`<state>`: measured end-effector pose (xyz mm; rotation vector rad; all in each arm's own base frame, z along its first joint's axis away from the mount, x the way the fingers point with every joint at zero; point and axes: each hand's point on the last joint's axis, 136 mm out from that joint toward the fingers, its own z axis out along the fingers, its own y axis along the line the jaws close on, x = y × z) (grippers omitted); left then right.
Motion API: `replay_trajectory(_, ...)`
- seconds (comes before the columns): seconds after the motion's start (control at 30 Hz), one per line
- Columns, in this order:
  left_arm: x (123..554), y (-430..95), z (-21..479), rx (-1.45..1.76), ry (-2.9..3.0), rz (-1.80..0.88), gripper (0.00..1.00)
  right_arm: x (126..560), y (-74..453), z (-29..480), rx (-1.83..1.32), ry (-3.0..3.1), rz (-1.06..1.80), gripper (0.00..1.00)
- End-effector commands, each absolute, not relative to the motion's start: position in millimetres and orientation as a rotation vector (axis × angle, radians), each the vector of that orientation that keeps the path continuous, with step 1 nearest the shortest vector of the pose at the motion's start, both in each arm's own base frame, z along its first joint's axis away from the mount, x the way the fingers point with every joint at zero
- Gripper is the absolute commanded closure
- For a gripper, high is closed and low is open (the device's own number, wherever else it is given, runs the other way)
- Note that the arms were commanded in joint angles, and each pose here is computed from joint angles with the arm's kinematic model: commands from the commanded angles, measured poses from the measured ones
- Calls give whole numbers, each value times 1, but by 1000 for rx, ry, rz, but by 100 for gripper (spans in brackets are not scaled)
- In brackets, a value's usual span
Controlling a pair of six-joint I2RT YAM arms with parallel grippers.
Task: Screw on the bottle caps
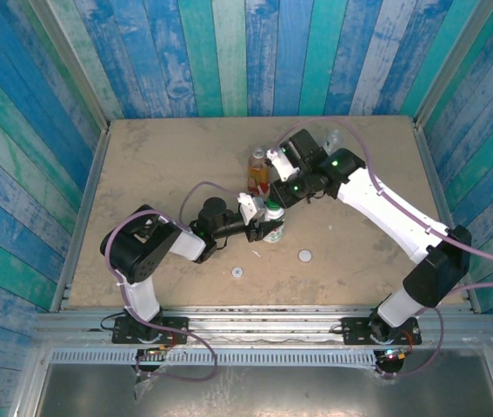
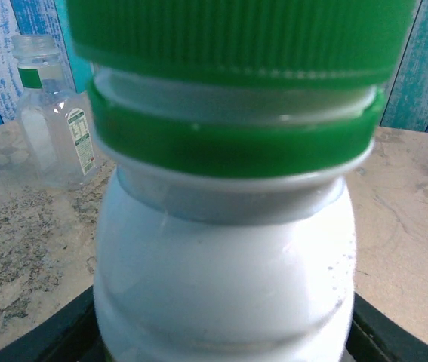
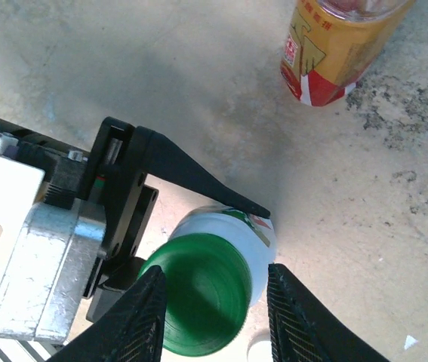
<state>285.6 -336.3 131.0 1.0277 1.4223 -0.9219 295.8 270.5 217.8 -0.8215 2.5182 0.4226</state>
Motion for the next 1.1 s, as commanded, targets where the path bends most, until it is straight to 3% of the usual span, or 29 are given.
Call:
replay_trajectory(0.0,276,-334,101,1064,1556,-947,39,285,255,188,-834,2630,367,63)
replay_trajectory(0.33,274,-335,100,1080,1551,-961,40,286,260,198,-808,2619,525,64)
replay_trajectory(0.7,282,-336,97,1033,1604,-965,43,258,256,195,-708,2677,736,78)
replay_trajectory(1.07,280,-336,97,1046,1597,-966,43,240,244,216,-732,2596,754,74)
